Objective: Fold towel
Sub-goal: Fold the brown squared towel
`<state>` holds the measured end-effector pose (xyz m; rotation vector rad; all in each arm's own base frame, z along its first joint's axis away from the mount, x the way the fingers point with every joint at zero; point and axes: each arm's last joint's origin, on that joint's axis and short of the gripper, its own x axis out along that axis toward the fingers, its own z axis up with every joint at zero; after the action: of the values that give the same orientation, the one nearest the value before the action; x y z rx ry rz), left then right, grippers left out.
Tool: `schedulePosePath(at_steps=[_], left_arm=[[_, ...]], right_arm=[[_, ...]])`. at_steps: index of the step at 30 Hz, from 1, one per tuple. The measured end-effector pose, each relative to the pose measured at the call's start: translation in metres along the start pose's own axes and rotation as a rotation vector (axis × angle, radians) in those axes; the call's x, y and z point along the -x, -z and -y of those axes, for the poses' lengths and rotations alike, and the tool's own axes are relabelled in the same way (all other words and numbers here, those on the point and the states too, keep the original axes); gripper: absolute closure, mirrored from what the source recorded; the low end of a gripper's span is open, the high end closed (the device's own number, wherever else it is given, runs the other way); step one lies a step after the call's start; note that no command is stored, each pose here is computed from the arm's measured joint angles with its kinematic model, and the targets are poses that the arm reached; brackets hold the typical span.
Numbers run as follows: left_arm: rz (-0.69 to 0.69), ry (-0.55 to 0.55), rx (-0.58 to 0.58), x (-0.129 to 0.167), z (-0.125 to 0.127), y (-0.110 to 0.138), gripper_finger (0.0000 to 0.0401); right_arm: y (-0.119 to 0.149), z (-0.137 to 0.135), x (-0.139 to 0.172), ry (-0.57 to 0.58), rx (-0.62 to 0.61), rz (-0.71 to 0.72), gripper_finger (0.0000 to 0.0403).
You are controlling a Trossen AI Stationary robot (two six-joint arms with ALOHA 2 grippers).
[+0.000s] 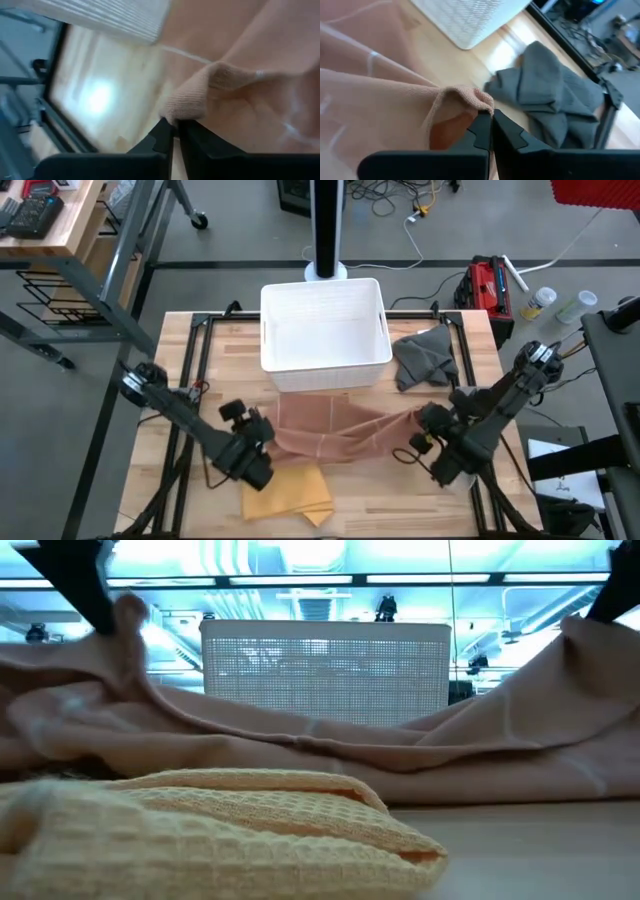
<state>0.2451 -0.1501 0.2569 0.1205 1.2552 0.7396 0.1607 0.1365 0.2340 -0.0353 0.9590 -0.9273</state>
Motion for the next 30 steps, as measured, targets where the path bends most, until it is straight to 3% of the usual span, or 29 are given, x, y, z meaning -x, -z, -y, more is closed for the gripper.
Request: schedulePosePath(at_steps=[8,17,22,30], left_arm=[[-0.125,-0.135,-0.009,-0.047,-0.015,0.000,0.0317],[-0.287,-0.115,-0.009,-0.061,-0.026,0.019,0.0263],[-0.322,0.023,0.031,-0.039,-0.034,0.033,0.0249],[-0.138,0.493,0.271,0.022,-0.035,0.067,0.0254]], right_arm=[[-0.012,0.007,-0.027,0.107,-0.017,-0.186,0.0333],[-0.023,0.012,-0.029,0.094,-0.010,-0.210,0.0245],[-0.014,0.016,-0.016,0.003,0.032,-0.209,0.0227],[0.017,0.017,-0.005,-0.264,-0.014,-0.276,0.0236]])
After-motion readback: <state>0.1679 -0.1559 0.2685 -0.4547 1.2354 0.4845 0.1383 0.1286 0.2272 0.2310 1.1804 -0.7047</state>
